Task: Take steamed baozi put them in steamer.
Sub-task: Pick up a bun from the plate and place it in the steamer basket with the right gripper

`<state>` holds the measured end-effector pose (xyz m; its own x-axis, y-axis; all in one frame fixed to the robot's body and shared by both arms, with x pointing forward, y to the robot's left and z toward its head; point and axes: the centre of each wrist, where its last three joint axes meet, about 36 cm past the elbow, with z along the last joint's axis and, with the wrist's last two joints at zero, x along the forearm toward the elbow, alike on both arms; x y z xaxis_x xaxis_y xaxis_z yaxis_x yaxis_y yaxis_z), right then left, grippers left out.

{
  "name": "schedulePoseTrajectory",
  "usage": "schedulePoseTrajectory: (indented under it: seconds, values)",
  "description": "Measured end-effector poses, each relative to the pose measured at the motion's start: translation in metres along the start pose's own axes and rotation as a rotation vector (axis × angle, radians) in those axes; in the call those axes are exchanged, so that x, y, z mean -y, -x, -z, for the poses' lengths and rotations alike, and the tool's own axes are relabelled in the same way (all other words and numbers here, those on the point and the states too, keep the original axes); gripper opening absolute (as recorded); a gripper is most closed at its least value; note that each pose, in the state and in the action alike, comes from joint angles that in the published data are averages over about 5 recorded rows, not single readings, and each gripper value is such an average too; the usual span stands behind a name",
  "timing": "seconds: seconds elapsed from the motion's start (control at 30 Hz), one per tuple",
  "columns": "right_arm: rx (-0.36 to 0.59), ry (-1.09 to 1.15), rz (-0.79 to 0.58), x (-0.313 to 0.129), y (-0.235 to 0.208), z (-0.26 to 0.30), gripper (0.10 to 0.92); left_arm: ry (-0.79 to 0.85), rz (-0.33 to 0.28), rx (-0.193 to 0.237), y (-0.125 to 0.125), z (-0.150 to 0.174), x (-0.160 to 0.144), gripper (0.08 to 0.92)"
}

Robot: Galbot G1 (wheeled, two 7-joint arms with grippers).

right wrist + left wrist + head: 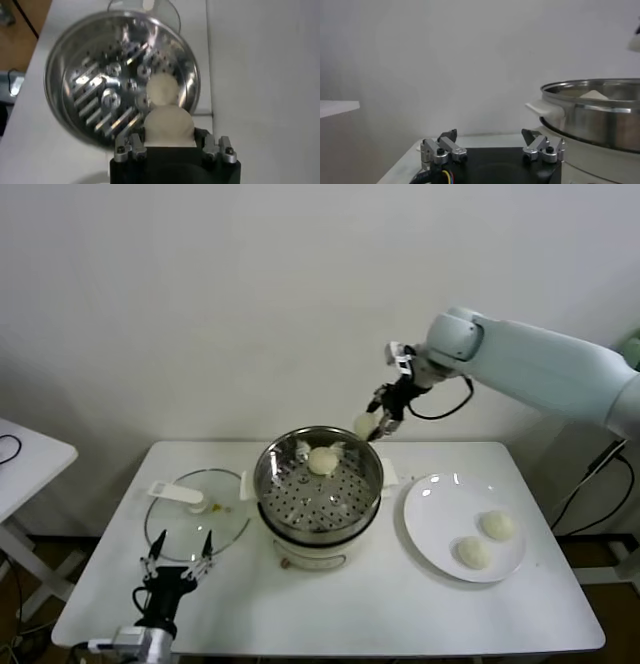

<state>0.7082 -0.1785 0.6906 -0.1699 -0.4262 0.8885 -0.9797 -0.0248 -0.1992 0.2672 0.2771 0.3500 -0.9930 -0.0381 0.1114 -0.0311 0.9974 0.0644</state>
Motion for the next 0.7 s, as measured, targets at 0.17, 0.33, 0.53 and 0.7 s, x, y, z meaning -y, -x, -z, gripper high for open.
schedulePoseTrajectory:
  seconds: [0.17,0.33,0.53,0.7]
  values:
    - [0.023,-0.016,0.031,-0.004,0.031,0.037,0.64,-0.001,0.006,0.009,-0.001,0.004,-0.002,0.823]
    - [0.034,-0.03,0.065,-0.008,0.065,0.065,0.636,-0.002,0.008,0.015,-0.001,0.007,-0.003,0.823]
    - [0.034,-0.038,0.102,-0.015,0.102,0.085,0.642,-0.003,0.012,0.013,-0.004,0.006,-0.005,0.823]
    - [0.025,-0.04,0.122,-0.019,0.125,0.09,0.64,-0.004,0.016,0.008,-0.006,0.004,-0.008,0.823]
